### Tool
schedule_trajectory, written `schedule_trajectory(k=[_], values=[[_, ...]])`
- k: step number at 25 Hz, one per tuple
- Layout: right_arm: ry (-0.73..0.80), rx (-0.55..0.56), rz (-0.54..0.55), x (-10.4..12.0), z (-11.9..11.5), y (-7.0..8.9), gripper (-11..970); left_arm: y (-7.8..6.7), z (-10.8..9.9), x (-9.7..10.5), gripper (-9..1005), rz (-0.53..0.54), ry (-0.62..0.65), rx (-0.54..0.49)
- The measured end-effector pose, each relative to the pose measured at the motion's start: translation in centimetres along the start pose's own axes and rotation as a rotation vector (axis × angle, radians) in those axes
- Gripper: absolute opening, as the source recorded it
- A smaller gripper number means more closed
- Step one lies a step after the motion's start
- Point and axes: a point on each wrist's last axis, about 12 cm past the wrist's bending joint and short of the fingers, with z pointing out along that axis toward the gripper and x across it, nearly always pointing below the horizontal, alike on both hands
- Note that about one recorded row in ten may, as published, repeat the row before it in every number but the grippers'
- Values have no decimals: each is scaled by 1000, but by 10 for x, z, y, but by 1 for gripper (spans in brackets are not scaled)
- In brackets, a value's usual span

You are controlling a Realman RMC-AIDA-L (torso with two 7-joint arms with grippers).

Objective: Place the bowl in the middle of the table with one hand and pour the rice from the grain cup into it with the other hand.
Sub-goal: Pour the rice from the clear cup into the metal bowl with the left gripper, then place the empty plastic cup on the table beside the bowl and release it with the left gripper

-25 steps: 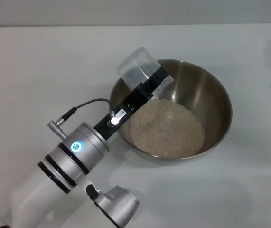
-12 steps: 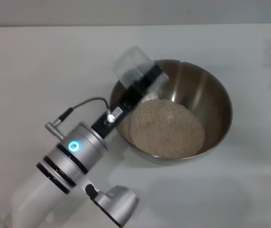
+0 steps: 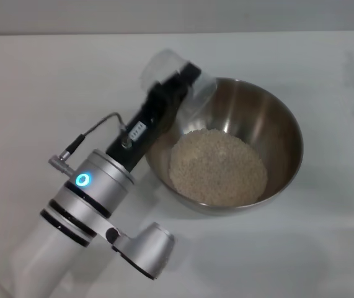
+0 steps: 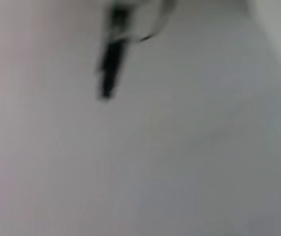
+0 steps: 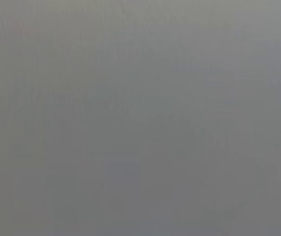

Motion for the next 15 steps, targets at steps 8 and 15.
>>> schedule_trajectory(k=[8,15], values=[[-3,-1,1,0,0,0,391,12,-8,25,103,-847,205,-180],[1,2,1,0,-2,0,391,-13,-24,58,111,-1350,408,-238]])
